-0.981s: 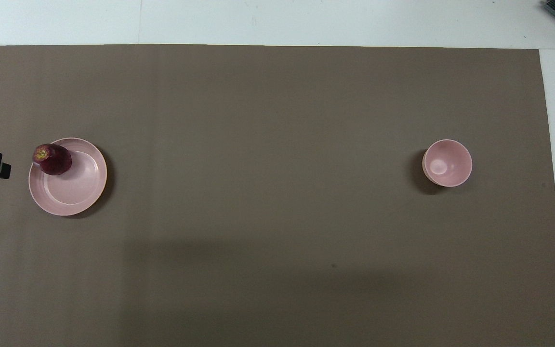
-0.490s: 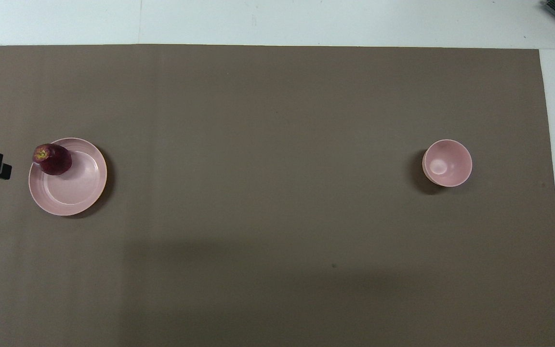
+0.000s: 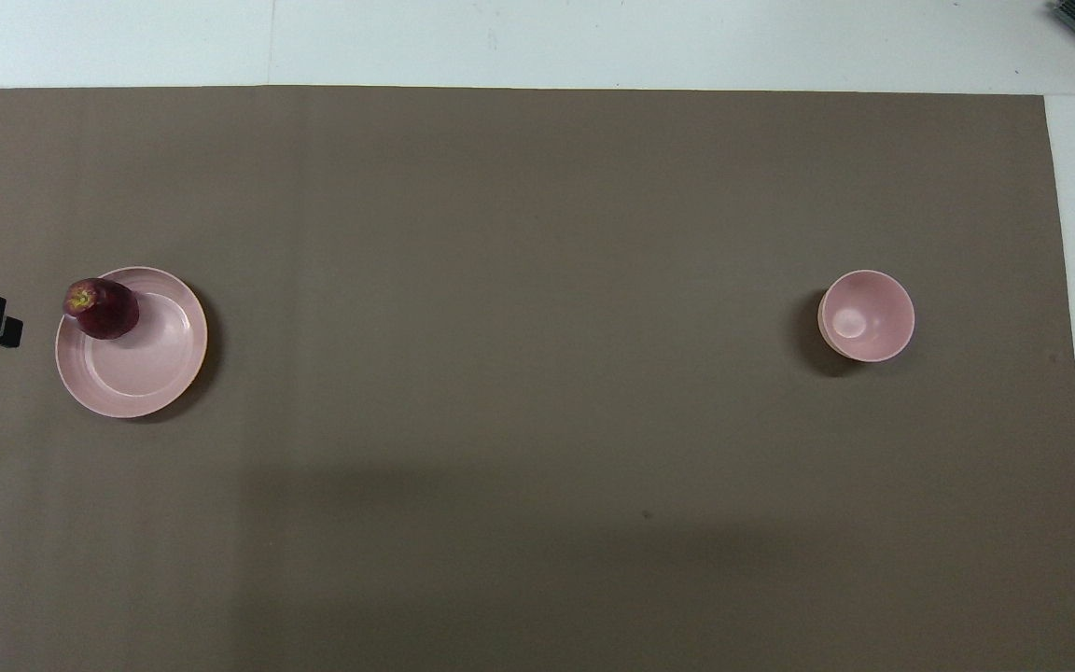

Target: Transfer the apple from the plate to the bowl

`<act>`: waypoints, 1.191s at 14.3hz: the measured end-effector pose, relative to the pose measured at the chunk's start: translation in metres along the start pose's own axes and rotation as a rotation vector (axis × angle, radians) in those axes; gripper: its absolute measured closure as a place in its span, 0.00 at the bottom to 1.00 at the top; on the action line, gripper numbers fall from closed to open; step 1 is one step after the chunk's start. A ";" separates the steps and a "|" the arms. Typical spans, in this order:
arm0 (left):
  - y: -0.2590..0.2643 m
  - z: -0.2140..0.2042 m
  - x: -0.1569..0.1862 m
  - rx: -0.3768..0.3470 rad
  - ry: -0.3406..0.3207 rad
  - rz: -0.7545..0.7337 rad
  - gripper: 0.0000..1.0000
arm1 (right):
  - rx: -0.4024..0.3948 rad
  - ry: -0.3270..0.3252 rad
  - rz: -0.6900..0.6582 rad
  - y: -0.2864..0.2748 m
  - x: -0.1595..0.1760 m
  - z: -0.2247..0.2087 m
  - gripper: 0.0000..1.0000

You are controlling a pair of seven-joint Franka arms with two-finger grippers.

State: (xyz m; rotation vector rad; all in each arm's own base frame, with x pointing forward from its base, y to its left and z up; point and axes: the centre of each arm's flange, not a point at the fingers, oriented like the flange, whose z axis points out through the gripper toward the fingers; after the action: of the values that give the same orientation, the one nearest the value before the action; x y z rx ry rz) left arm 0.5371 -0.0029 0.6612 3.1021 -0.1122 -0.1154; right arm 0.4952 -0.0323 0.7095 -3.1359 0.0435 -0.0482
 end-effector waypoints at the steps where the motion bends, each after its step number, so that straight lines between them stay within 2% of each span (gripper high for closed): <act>1: 0.000 0.000 0.000 0.000 -0.001 0.000 0.00 | 0.000 0.000 0.000 0.000 0.000 0.000 0.00; 8: -0.001 0.012 0.002 -0.002 -0.018 -0.002 0.00 | 0.000 0.000 0.000 0.000 0.000 0.000 0.00; 17: -0.014 0.046 0.020 0.010 0.015 -0.022 0.00 | 0.000 0.000 0.000 0.000 0.000 0.000 0.00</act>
State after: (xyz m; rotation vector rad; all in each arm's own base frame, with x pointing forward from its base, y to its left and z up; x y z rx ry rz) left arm 0.5545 0.0078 0.6133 3.1137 -0.0790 -0.0922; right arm 0.4952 -0.0323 0.7095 -3.1359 0.0435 -0.0482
